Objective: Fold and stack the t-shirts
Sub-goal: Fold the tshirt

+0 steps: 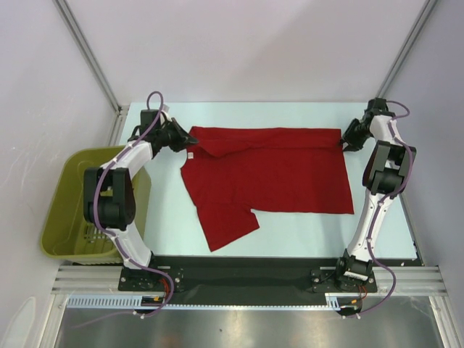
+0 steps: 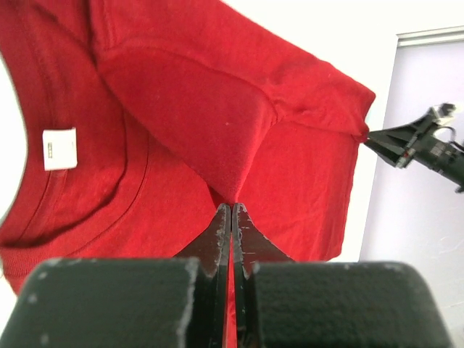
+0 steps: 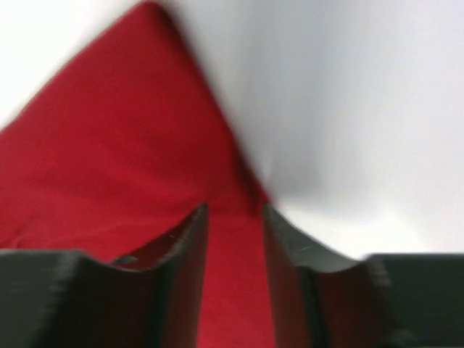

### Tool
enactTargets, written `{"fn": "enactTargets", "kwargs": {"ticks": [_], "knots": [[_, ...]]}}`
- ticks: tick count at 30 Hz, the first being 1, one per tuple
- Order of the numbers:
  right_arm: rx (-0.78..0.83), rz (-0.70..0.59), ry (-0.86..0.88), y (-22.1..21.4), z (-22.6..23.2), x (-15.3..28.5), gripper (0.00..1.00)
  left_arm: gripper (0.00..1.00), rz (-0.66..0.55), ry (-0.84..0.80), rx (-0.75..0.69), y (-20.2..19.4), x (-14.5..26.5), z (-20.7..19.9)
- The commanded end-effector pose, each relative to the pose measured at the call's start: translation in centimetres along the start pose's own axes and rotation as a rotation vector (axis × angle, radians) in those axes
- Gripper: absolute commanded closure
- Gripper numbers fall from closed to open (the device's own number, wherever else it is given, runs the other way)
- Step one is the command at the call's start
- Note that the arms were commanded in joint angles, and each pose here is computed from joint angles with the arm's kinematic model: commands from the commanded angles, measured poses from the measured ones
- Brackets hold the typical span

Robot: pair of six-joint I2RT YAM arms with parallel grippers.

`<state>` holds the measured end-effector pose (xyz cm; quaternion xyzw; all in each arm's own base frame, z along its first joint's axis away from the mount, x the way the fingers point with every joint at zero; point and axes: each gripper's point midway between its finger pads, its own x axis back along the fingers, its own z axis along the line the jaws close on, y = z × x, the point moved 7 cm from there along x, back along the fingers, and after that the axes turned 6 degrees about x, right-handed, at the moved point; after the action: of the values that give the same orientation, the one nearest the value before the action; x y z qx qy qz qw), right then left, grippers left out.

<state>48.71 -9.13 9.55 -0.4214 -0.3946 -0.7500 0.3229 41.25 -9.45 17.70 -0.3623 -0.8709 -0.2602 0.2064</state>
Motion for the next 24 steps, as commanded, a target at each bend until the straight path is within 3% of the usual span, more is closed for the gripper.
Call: {"fn": "enactTargets", "kwargs": {"ticks": [1, 2, 5, 9, 12, 17, 24], "knots": [[0.099, -0.281, 0.113, 2.1, 7.1, 7.0, 0.56, 1.00, -0.036, -0.079, -0.074, 1.9, -0.1, -2.0], [0.141, -0.330, 0.176, 1.9, 10.2, 7.2, 0.50, 1.00, -0.042, -0.086, -0.083, 2.1, -0.4, -2.1], [0.189, -0.341, 0.354, -0.9, 16.8, 6.6, 0.51, 1.00, -0.061, -0.122, -0.092, 3.2, -1.9, -2.1], [0.183, -0.218, 0.559, -6.6, 24.8, 3.6, 0.56, 1.00, -0.089, -0.163, -0.082, 4.6, -4.3, -1.8], [0.075, -0.130, 0.721, -11.0, 29.6, 1.9, 0.63, 1.00, -0.119, -0.177, -0.087, 5.6, -5.5, -1.8], [-0.023, -0.052, 0.869, -16.5, 34.5, 0.2, 0.71, 1.00, -0.190, -0.196, -0.102, 7.0, -6.1, -2.3], [-0.031, 0.012, 0.818, -20.5, 35.8, -1.8, 0.71, 1.00, -0.183, -0.200, -0.090, 7.3, -7.9, -1.3]]}}
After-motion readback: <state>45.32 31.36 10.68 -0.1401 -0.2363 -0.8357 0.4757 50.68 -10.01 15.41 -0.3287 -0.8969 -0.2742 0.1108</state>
